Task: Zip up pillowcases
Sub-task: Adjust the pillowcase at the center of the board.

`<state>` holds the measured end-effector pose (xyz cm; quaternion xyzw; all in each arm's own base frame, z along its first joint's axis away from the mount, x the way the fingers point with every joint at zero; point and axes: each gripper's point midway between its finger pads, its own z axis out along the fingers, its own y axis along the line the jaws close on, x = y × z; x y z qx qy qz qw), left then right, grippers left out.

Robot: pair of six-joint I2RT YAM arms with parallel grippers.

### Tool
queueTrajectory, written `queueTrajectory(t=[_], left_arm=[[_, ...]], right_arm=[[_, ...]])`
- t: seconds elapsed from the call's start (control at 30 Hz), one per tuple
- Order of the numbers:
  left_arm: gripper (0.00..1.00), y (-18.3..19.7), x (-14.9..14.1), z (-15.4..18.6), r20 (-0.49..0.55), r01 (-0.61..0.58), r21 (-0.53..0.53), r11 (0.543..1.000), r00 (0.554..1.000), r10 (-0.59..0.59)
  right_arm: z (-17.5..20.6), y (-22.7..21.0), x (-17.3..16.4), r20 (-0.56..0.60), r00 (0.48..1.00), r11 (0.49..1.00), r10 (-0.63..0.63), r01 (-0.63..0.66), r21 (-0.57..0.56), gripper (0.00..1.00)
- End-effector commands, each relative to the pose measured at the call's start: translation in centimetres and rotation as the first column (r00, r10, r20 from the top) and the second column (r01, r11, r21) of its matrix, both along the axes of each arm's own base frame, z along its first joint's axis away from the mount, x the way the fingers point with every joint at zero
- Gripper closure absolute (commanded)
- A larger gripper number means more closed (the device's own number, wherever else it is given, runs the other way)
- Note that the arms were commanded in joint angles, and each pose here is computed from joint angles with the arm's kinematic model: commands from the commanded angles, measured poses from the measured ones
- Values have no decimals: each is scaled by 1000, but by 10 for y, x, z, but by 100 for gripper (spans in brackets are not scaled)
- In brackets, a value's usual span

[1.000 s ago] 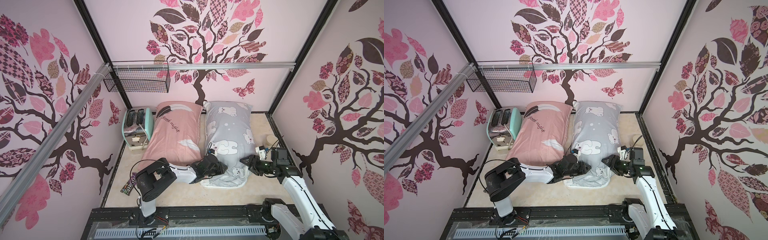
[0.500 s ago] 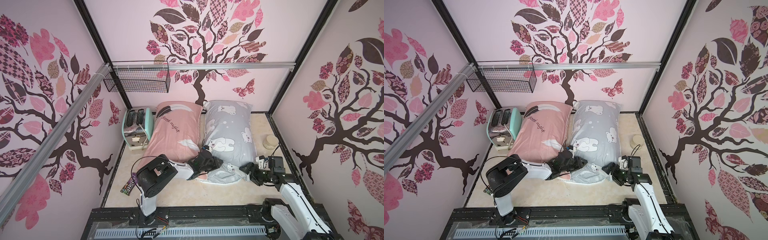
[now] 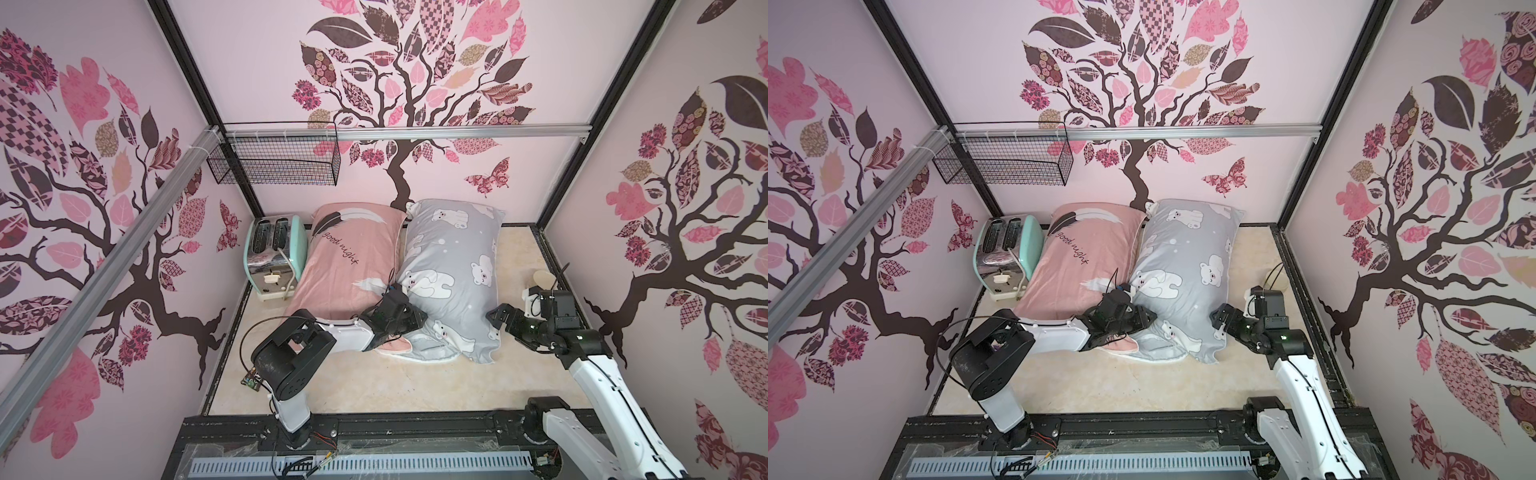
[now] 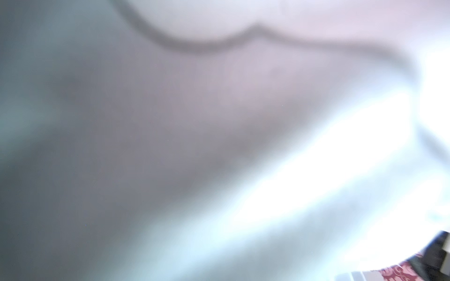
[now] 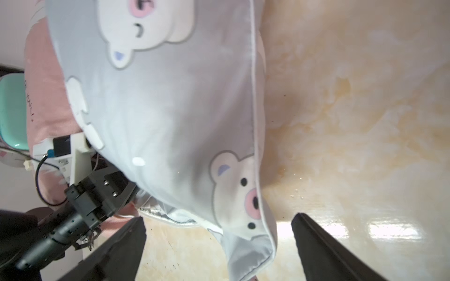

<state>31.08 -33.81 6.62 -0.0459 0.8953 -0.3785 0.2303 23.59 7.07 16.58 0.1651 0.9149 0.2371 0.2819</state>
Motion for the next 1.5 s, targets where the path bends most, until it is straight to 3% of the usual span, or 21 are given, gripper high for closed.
queueTrajectory(t=[0.0,0.2,0.3,0.37,0.5,0.67,0.8,0.87,0.9,0.97,1.03,1.13,1.2,1.23,1.37,1.47], left_arm=[[64,21,19,-10,22,-23,152,988,1000,20],[57,13,15,6,30,41,140,989,998,-46],[50,19,5,23,49,60,154,986,996,-69],[46,23,-6,35,59,82,185,979,994,-94],[42,29,-45,49,55,124,251,960,988,-142],[44,10,-97,31,-19,186,172,967,982,-186],[45,-10,-121,10,-72,217,150,965,975,-208],[40,-20,-125,5,-82,229,147,962,972,-219],[35,-25,-126,1,-85,234,152,960,971,-224],[26,-34,-125,-4,-89,242,153,958,969,-231],[17,-37,-120,-11,-87,224,163,961,973,-212],[19,-36,-102,-17,-68,166,170,971,985,-157],[29,-36,-87,-20,-57,132,165,977,991,-124],[35,-31,-78,-29,-68,107,174,979,993,-97],[42,-15,-42,-51,-86,31,160,987,996,-18],[45,-7,-25,-53,-95,10,159,987,995,5]], right_arm=[[0,-9,-22,-69,998,988,3,-14,-152,12],[3,34,-46,-105,974,950,202,-221,-220,42],[-19,77,-55,-148,927,899,345,-371,-230,50],[-40,95,-54,-193,899,881,394,-429,-201,49],[-67,82,-33,-234,921,890,312,-369,-268,51],[-98,61,-20,-278,926,898,255,-333,-288,53],[-117,63,-27,-337,904,891,265,-363,-274,35],[-128,62,-33,-364,894,892,263,-369,-261,32],[-131,64,-36,-375,888,894,266,-373,-248,34],[-130,65,-33,-369,893,899,259,-363,-247,53],[-126,69,-29,-346,900,907,266,-355,-226,65],[-115,80,-29,-324,896,916,305,-369,-157,74],[-100,83,-28,-295,901,922,317,-366,-129,64],[-91,82,-28,-281,907,926,314,-358,-122,56],[-64,66,-39,-279,918,944,281,-317,-92,18],[-54,58,-57,-290,921,953,261,-293,-74,11]])
